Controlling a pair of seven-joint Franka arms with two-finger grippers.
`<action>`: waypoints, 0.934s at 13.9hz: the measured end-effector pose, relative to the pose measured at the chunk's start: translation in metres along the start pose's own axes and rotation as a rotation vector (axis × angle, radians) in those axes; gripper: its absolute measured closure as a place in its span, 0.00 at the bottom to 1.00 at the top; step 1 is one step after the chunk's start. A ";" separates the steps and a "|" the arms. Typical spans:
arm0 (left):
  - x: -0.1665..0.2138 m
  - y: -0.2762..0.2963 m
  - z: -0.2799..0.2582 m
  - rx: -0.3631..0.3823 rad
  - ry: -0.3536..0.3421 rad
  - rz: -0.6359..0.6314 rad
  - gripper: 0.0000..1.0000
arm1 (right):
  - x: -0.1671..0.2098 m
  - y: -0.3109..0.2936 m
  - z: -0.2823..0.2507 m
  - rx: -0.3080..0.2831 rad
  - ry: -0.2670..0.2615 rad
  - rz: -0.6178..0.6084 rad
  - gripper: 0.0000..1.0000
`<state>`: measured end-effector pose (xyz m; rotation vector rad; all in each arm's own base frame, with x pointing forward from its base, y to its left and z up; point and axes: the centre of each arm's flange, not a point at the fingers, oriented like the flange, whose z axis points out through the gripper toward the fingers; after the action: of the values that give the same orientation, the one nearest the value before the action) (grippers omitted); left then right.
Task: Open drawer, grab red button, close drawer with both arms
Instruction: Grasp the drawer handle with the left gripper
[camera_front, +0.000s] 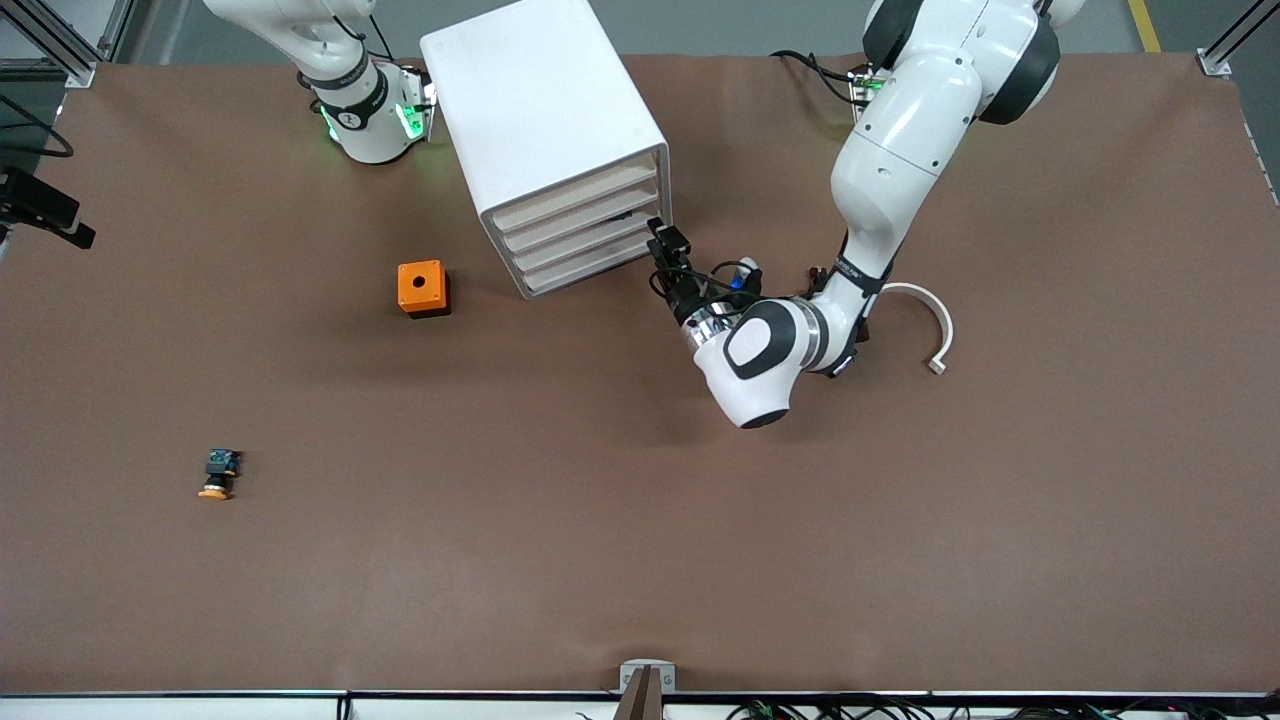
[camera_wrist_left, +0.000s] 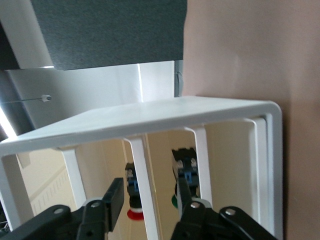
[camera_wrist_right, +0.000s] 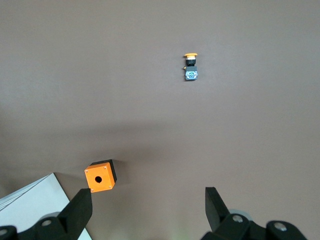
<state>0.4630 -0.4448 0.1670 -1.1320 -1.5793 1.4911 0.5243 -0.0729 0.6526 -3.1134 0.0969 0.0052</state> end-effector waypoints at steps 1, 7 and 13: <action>0.002 0.001 0.005 0.013 0.007 -0.009 0.50 | 0.000 0.000 0.000 0.000 0.004 -0.007 0.00; -0.009 -0.004 0.028 0.078 -0.005 -0.020 0.50 | 0.002 0.000 -0.001 -0.002 0.014 -0.029 0.00; -0.018 -0.007 0.054 0.085 0.035 -0.018 0.51 | 0.001 0.001 -0.001 -0.009 0.012 -0.028 0.00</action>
<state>0.4200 -0.4828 0.1692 -1.0877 -1.4843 1.5042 0.5256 -0.0742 0.6537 -3.1238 0.0544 -0.0140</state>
